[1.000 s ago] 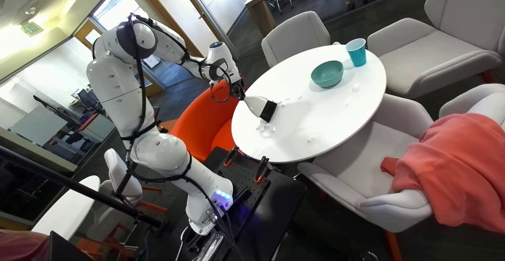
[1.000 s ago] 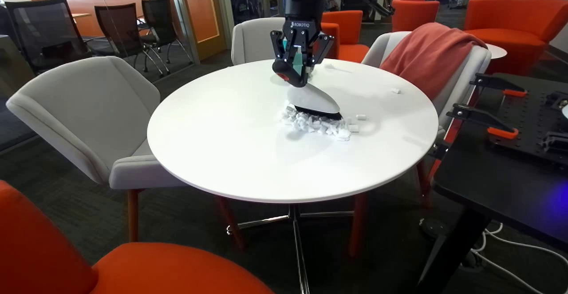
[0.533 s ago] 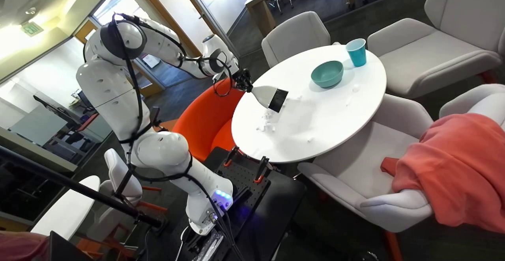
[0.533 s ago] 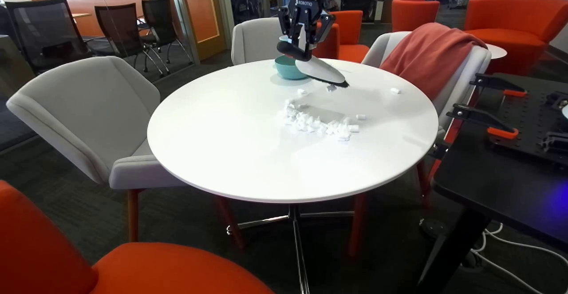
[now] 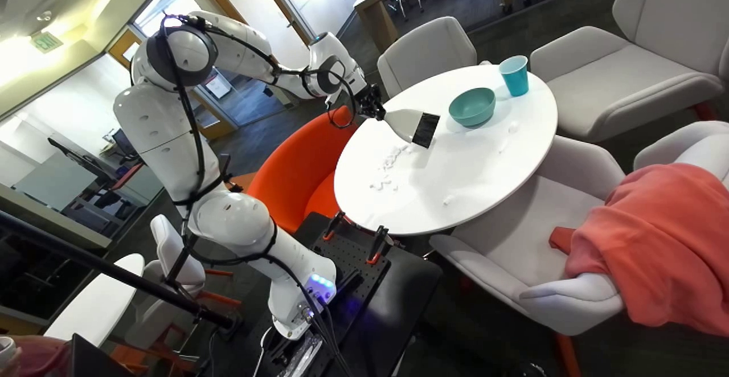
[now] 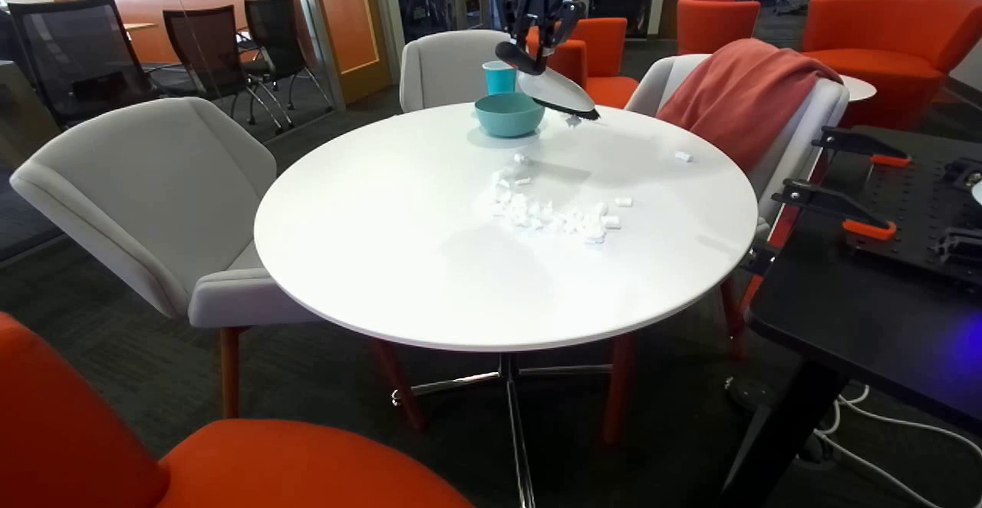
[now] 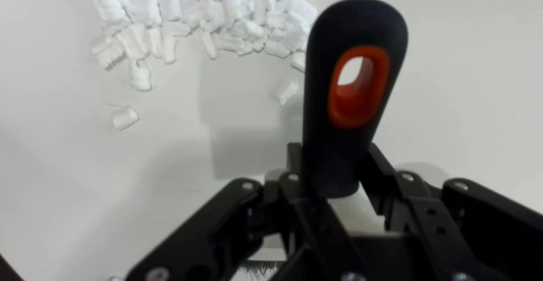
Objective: Use the brush to move the white objects on the table to the left
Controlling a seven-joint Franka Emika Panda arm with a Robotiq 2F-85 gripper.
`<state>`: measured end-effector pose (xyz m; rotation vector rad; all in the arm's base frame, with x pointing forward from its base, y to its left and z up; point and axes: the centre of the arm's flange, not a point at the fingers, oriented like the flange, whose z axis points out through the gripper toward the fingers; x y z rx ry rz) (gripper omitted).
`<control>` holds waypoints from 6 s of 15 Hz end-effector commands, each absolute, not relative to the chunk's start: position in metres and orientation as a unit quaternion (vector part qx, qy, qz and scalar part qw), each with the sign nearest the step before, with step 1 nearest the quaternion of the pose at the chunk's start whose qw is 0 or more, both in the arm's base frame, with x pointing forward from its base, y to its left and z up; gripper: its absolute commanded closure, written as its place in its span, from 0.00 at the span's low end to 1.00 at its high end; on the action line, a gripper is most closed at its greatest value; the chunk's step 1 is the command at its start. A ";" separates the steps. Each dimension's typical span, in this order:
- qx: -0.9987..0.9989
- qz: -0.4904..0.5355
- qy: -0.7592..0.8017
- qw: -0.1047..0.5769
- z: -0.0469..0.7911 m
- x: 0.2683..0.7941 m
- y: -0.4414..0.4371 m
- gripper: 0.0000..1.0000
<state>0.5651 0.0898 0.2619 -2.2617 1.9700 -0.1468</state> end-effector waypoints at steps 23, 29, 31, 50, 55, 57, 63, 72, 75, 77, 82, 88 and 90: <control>-0.854 0.119 0.497 0.093 0.198 0.626 0.106 0.88; -0.856 0.155 0.477 0.128 0.208 0.593 0.156 0.88; -0.856 0.173 0.469 0.132 0.209 0.583 0.172 0.88; -0.783 -0.056 0.616 0.073 0.260 0.567 0.134 0.88; -0.716 -0.130 0.686 -0.005 0.243 0.577 0.058 0.88; -0.687 -0.165 0.707 -0.040 0.234 0.580 0.032 0.88; -0.633 -0.207 0.736 -0.120 0.179 0.586 -0.023 0.88; -0.637 -0.182 0.730 -0.169 0.110 0.596 -0.063 0.88; -0.649 -0.173 0.719 -0.178 0.092 0.604 -0.057 0.88; -0.661 -0.165 0.709 -0.183 0.079 0.608 -0.046 0.88; -0.681 -0.139 0.686 -0.214 0.053 0.607 -0.025 0.88; -0.686 -0.142 0.679 -0.219 0.075 0.592 -0.014 0.22; -0.693 -0.145 0.678 -0.197 0.092 0.585 -0.010 0.09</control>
